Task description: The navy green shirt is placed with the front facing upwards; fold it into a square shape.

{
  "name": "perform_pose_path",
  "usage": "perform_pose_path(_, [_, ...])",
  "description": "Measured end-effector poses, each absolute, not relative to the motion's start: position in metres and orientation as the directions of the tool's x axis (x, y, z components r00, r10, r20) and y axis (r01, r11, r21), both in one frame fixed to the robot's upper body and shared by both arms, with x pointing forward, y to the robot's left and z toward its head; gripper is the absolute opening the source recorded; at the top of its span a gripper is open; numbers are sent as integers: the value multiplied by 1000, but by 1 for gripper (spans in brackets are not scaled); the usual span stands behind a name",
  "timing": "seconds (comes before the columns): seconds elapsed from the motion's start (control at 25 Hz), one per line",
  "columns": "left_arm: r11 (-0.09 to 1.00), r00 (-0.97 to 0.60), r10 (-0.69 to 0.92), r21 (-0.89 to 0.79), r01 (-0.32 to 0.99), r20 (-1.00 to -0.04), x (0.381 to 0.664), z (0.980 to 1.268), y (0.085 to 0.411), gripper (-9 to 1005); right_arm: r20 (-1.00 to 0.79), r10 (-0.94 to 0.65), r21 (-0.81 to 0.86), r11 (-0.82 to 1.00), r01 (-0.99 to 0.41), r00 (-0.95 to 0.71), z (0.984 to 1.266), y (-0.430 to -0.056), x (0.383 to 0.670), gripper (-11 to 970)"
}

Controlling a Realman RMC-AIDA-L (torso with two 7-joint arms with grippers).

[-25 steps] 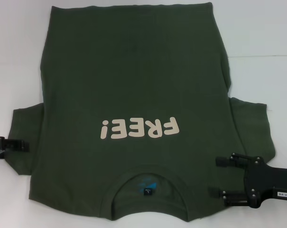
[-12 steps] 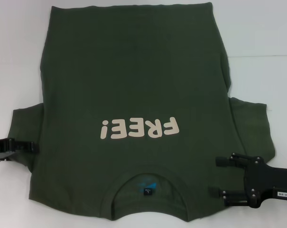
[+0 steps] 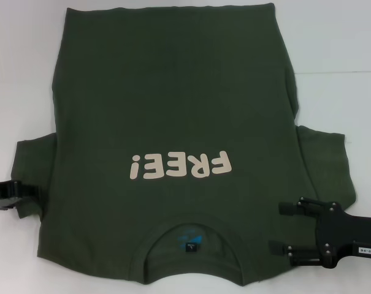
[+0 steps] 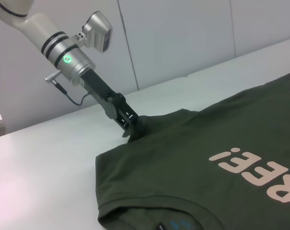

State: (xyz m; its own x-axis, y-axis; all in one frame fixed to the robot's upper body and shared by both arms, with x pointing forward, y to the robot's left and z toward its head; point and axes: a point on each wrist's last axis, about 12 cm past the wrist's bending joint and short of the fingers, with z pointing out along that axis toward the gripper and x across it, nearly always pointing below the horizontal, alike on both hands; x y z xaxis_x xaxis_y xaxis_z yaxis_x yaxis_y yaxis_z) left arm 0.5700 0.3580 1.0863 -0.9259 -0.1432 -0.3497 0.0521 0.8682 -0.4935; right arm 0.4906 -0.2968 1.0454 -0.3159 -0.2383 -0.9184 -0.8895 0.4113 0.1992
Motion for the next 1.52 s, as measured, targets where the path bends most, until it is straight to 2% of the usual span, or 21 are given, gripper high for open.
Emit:
perform_pose_path(0.08, [869, -927, -141, -492, 53, -349, 570, 1086, 357, 659, -918, -238, 200, 411, -889, -316, 1045, -297, 491, 911])
perform_pose_path(0.28, [867, -925, -158, -497, 38, -346, 570, 1085, 357, 417, -918, -236, 202, 411, -889, -318, 1045, -297, 490, 911])
perform_pose_path(0.84, [863, -925, -162, -503, 36, -345, 569, 1088, 361, 3, -917, -234, 206, 415, -886, -322, 1044, -298, 488, 911])
perform_pose_path(1.12, [864, -916, -159, -501, 52, -369, 571, 1102, 367, -1, -918, -231, 207, 416, -886, -323, 1044, -298, 487, 912])
perform_pose_path(1.52, [897, -876, -153, -436, 71, -458, 585, 1152, 391, 0, -920, -227, 206, 418, -885, -321, 1045, -298, 488, 911])
